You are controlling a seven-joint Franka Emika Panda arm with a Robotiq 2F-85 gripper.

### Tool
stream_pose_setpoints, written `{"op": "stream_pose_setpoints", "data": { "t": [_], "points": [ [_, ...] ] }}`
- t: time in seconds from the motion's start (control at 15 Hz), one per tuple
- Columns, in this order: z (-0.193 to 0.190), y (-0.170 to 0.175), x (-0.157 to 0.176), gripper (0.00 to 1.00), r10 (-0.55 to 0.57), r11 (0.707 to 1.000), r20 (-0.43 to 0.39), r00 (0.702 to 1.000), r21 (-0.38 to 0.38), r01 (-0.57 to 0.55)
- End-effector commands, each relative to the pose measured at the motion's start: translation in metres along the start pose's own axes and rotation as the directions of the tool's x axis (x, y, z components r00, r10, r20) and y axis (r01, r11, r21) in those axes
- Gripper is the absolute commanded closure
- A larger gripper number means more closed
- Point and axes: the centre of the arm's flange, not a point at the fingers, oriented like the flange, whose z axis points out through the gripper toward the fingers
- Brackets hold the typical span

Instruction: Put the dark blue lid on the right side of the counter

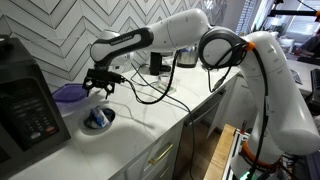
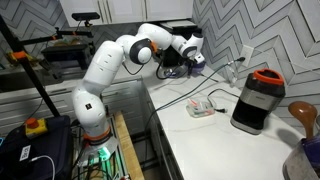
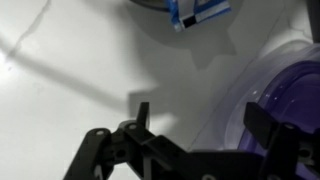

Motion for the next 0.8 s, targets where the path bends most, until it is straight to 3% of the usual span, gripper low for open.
{"op": "stream_pose_setpoints", "data": {
  "t": [0.0, 0.33, 0.53, 0.73],
  "points": [
    [0.022, -0.015, 0.016, 0.29, -0.002, 1.000, 0.013, 1.000, -0.026, 0.002],
    [0.039, -0.017, 0.018, 0.65, 0.004, 0.999, 0.042, 0.999, -0.053, -0.002],
    [0.029, -0.020, 0.014, 0.28, -0.007, 0.999, 0.007, 1.000, -0.038, 0.007],
    [0.011, -0.023, 0.003, 0.07, -0.008, 0.999, 0.011, 1.000, -0.043, 0.008]
  ]
}}
